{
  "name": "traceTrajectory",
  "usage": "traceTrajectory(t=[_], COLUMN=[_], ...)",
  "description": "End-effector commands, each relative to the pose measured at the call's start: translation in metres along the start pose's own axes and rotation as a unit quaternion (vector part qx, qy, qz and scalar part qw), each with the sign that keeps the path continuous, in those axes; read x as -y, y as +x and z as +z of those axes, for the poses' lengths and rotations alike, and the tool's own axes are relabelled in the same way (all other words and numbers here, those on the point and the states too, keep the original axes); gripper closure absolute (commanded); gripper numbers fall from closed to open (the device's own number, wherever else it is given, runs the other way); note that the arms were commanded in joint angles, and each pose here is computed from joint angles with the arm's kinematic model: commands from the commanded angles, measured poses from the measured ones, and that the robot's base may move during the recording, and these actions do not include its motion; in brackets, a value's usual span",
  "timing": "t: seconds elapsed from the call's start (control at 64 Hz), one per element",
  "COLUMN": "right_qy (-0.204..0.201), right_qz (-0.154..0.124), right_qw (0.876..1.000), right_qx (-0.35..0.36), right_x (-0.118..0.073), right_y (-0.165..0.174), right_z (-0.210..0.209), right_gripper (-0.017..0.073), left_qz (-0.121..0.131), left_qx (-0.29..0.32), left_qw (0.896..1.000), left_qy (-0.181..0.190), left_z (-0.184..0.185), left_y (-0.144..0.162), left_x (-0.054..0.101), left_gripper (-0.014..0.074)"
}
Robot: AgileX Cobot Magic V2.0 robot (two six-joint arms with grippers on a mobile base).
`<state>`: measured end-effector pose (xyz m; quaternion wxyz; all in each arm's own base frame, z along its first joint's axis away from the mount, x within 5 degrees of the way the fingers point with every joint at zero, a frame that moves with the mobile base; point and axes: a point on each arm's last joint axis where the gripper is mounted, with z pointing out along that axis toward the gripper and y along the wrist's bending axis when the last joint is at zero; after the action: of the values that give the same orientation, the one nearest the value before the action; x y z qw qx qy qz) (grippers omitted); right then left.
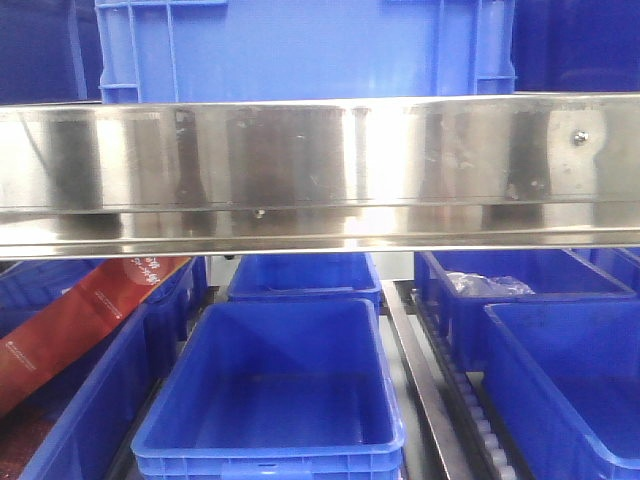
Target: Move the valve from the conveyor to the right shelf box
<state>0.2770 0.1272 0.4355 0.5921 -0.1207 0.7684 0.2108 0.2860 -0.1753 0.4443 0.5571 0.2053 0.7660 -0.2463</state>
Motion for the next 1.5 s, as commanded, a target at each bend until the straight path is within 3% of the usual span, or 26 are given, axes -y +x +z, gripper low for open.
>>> traceTrajectory(t=[0.0, 0.266, 0.469, 0.703, 0.969, 1.312, 1.375, 1.422, 1.484], right_qy=[0.013, 0.031, 0.028, 0.027, 0.025, 0.025, 0.029, 0.033, 0.041], right_qz=[-0.01, -0.007, -0.008, -0.009, -0.009, -0.009, -0.031, -0.069, -0.075], right_qw=[0.998, 0.995, 0.997, 0.996, 0.996, 0.996, 0.995, 0.993, 0.99], right_qx=[0.058, 0.091, 0.067, 0.086, 0.09, 0.09, 0.089, 0.095, 0.11], right_x=[0.003, 0.012, 0.014, 0.015, 0.015, 0.015, 0.015, 0.015, 0.017], right_y=[0.006, 0.063, 0.104, 0.127, 0.127, 0.127, 0.127, 0.125, 0.128], right_z=[-0.019, -0.072, -0.114, -0.141, -0.144, -0.144, -0.144, -0.147, -0.154], right_gripper=[0.0727, 0.0727, 0.0727, 0.0727, 0.0727, 0.0727, 0.0727, 0.0727, 0.0727], left_qz=[-0.007, -0.013, -0.012, -0.006, -0.002, -0.002, -0.002, -0.002, -0.002], left_qx=[0.043, 0.115, 0.104, 0.128, 0.167, 0.168, 0.168, 0.168, 0.168], left_qw=[0.999, 0.992, 0.993, 0.99, 0.985, 0.985, 0.985, 0.985, 0.985], left_qy=[-0.009, -0.053, -0.056, -0.053, -0.047, -0.047, -0.047, -0.047, -0.047], left_z=[-0.022, -0.089, -0.136, -0.175, -0.197, -0.197, -0.197, -0.197, -0.197], left_y=[0.005, 0.064, 0.122, 0.161, 0.164, 0.164, 0.164, 0.164, 0.164], left_x=[0.002, -0.003, -0.003, 0.0, 0.003, 0.003, 0.003, 0.003, 0.003], left_gripper=[0.0705, 0.0705, 0.0705, 0.0705, 0.0705, 0.0705, 0.0705, 0.0705, 0.0705])
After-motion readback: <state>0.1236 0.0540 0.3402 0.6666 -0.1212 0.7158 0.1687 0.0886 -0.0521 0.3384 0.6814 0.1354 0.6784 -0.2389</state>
